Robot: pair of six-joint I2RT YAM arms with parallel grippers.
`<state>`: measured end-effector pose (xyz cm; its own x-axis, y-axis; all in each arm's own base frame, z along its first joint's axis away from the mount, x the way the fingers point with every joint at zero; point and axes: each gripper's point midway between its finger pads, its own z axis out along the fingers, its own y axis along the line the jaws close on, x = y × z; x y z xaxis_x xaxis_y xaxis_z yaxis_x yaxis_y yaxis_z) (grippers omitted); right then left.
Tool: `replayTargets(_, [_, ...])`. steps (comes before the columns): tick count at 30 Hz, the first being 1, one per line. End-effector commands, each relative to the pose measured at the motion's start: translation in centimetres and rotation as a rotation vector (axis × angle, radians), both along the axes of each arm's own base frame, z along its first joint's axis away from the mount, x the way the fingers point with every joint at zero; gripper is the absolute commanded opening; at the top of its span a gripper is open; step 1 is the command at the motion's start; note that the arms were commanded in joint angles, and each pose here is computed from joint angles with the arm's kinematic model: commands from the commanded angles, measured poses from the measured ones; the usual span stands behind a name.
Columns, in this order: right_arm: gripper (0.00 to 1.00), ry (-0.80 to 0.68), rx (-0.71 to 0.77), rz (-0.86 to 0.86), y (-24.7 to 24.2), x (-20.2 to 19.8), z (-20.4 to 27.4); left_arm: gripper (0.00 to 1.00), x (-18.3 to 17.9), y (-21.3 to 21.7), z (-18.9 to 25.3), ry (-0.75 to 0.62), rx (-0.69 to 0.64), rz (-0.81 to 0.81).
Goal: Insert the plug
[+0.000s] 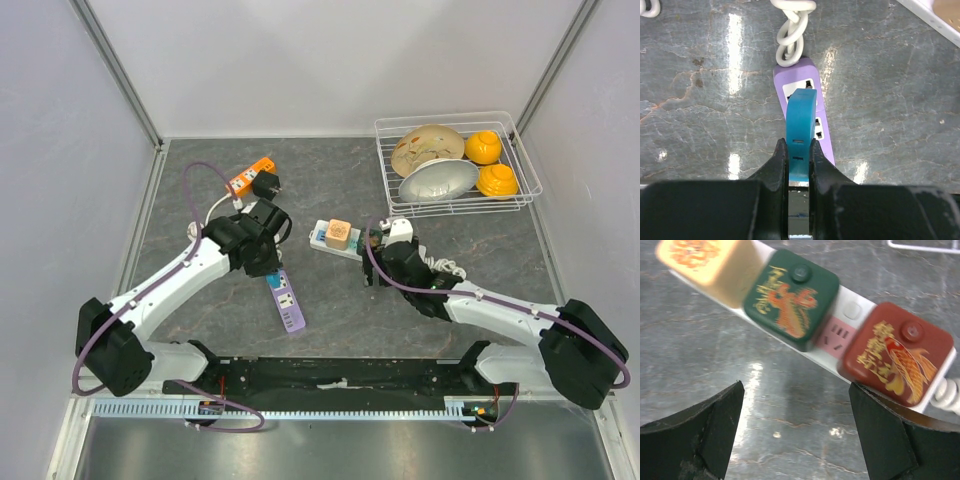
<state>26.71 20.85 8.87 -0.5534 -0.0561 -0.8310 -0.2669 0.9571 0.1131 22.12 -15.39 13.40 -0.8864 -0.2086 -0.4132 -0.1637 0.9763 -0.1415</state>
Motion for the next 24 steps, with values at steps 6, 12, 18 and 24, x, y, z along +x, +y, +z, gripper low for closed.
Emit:
replayTargets(6, [0.94,-0.066,0.037,-0.055,-1.7,1.1,0.4,0.02,1.4,0.5,0.5,-0.085,0.051,0.208])
replayTargets(12, [0.94,-0.118,0.097,-0.012,-1.1,0.9,2.0,0.02,1.5,-0.2,0.0,-0.087,0.032,0.214])
replayTargets(18, [0.94,-0.127,0.099,-0.016,-1.4,0.8,2.2,0.02,1.8,-0.9,-0.8,-0.070,0.048,0.191])
replayTargets(24, [0.94,-0.136,0.108,-0.004,-1.3,0.6,2.4,0.02,2.1,-1.3,-1.6,-0.060,0.066,0.180])
